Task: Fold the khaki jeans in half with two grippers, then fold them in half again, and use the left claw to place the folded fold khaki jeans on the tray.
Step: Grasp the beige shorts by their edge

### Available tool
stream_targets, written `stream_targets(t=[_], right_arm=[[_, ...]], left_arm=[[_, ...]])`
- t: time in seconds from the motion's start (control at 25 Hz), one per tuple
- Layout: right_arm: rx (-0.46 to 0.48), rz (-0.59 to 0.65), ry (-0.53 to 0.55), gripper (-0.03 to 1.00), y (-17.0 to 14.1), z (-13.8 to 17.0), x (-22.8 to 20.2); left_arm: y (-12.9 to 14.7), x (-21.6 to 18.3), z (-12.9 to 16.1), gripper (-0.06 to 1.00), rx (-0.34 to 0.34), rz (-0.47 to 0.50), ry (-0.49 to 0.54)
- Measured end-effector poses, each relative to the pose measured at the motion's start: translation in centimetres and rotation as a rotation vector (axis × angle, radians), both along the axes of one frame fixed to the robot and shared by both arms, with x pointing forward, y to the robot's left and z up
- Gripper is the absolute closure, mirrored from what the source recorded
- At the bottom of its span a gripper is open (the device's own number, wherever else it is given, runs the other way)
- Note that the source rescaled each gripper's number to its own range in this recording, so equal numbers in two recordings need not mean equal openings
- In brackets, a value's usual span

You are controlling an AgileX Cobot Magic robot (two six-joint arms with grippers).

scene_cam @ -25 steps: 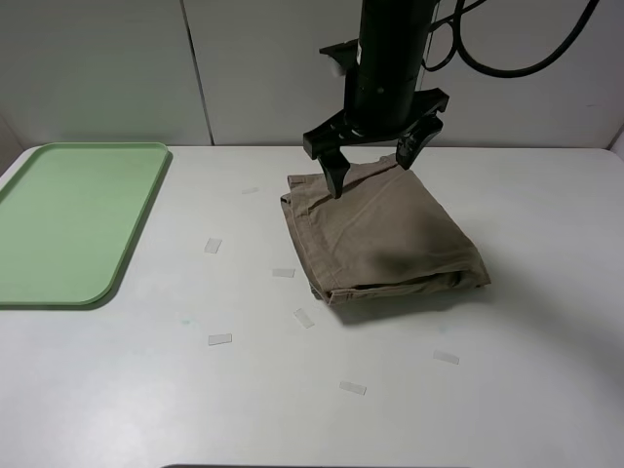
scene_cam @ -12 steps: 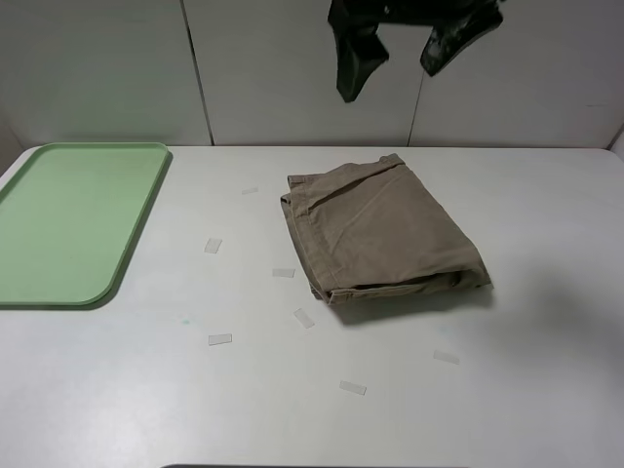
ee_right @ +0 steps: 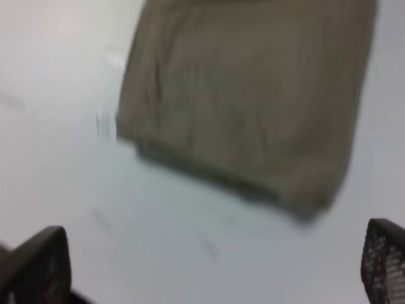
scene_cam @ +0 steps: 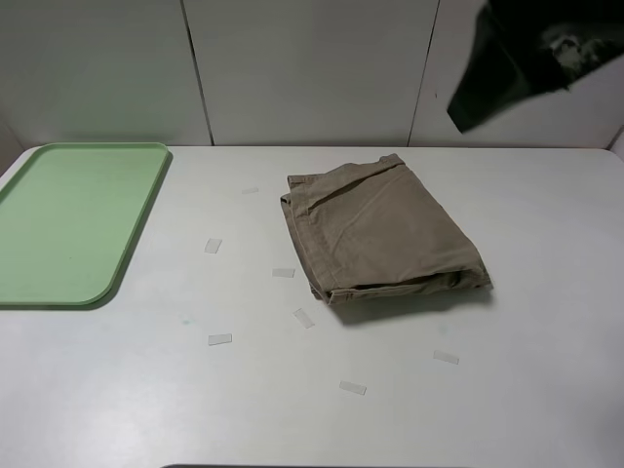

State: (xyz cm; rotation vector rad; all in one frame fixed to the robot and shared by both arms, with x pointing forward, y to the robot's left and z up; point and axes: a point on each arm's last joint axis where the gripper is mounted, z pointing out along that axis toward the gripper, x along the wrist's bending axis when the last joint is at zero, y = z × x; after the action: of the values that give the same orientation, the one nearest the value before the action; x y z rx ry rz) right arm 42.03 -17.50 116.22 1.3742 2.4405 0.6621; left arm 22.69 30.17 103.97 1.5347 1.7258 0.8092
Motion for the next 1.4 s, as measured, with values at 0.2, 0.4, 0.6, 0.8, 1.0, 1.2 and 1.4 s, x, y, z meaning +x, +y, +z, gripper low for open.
stream_targets(t=[0.2,0.4,0.6,0.8,1.0,1.2,1.4], right_arm=[[-0.001,0.001,0.000,-0.03,-2.9,-1.7,-4.1],[0.027,0.002,-0.041,-0.03,-5.4,-2.8,-7.6],[0.048,0.002,-0.072,-0.03,-7.3,-4.3,-10.3],[0.050,0.002,-0.074,-0.03,-8.6,-6.7,-12.3],[0.056,-0.005,-0.084,-0.03,-9.8,-8.9,-13.9],[0.052,-0.131,-0.090,-0.03,-10.6,-10.4,-14.1],[0.086,-0.286,-0.175,-0.03,-11.3,-11.0,-14.0]], left_arm=[[0.0,0.0,0.0,0.04,0.000,0.000,0.000],[0.0,0.0,0.0,0.04,0.000,0.000,0.000],[0.0,0.0,0.0,0.04,0.000,0.000,0.000],[0.0,0.0,0.0,0.04,0.000,0.000,0.000],[0.0,0.0,0.0,0.04,0.000,0.000,0.000],[0.0,0.0,0.0,0.04,0.000,0.000,0.000],[0.0,0.0,0.0,0.04,0.000,0.000,0.001]])
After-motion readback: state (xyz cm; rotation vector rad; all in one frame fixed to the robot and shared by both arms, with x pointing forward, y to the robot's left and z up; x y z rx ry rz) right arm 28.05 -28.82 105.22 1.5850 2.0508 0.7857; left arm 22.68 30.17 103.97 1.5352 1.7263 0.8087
